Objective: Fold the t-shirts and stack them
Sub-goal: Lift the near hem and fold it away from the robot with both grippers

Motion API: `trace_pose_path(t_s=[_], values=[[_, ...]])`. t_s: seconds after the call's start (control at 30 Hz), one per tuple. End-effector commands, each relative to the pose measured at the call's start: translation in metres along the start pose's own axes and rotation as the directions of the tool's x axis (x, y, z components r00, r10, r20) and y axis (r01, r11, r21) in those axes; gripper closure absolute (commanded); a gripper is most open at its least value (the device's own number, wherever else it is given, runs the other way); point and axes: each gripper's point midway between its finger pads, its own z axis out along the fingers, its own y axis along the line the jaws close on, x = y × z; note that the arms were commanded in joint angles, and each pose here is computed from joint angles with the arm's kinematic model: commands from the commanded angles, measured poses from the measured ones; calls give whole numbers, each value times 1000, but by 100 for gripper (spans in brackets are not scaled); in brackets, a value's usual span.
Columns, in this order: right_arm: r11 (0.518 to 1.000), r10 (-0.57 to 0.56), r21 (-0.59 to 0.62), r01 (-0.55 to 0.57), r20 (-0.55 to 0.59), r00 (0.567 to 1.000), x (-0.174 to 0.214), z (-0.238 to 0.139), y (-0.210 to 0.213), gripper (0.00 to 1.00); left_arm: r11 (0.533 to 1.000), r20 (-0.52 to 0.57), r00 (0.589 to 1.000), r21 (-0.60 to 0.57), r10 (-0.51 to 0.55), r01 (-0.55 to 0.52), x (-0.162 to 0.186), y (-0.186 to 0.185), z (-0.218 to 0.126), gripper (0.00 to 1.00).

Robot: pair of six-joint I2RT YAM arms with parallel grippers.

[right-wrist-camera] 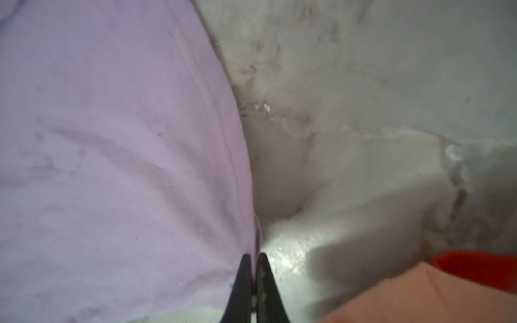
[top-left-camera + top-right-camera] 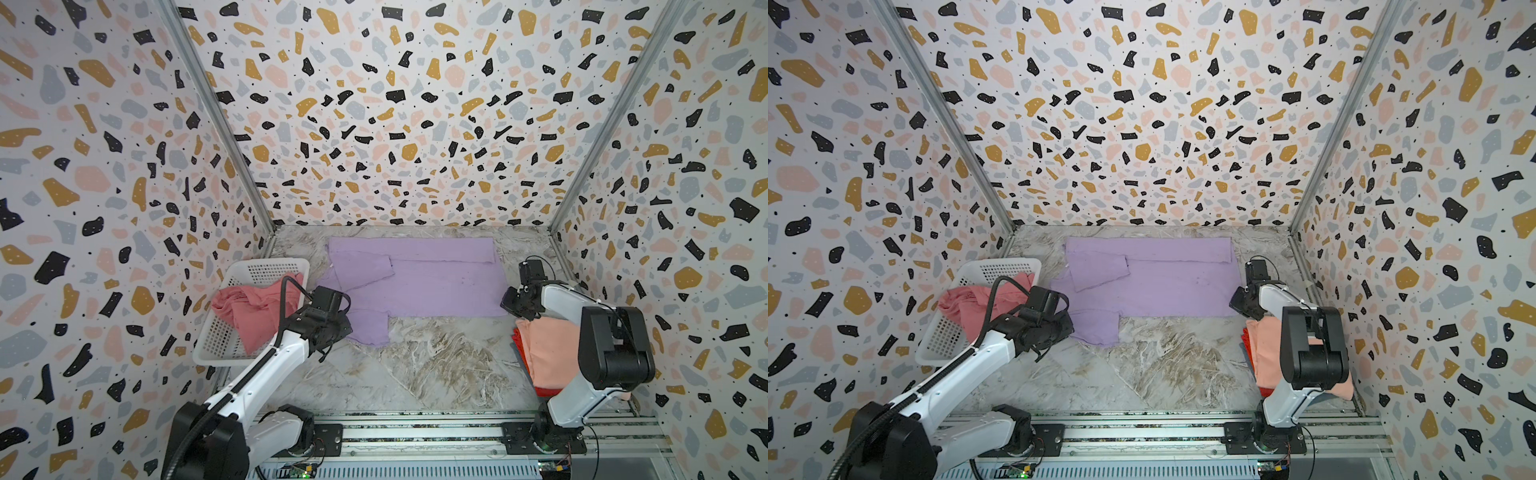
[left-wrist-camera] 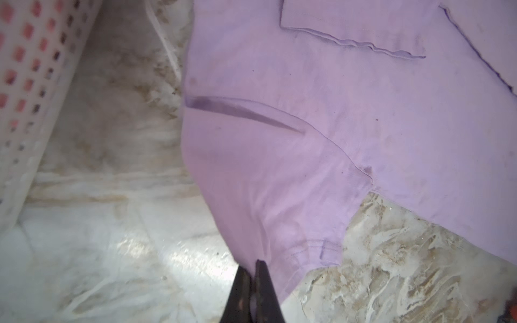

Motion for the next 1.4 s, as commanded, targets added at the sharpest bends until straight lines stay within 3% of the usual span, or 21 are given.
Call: trace_pose_path(t_s=[0.0,0.1,0.2,0.43,0.6,0.87,1.37], values=[[998,-55,26,56,-4,998,4,-28,-3,100,999,59,997,20,-45,44,-11,-2,-32,100],[999,-53,-13,53,40,998,-12,-39,8,100,994,152,988,113,-13,-4,-41,-31,-52,100],[998,-46,-46,51,107,993,-38,-43,23,100,990,224,973,122,45,-74,-78,-56,-59,100],[993,34,-119,-16,149,988,-86,-15,44,100,964,291,951,206,103,-167,-160,-113,-29,100],[986,82,-159,-58,148,986,-116,2,51,100,951,301,937,192,178,-242,-208,-140,-6,100],[989,60,-141,-43,115,992,-133,34,56,100,946,296,939,213,174,-243,-246,-151,19,100],[977,109,-194,-86,111,988,-167,54,75,100,941,327,936,255,132,-222,-302,-164,59,100]])
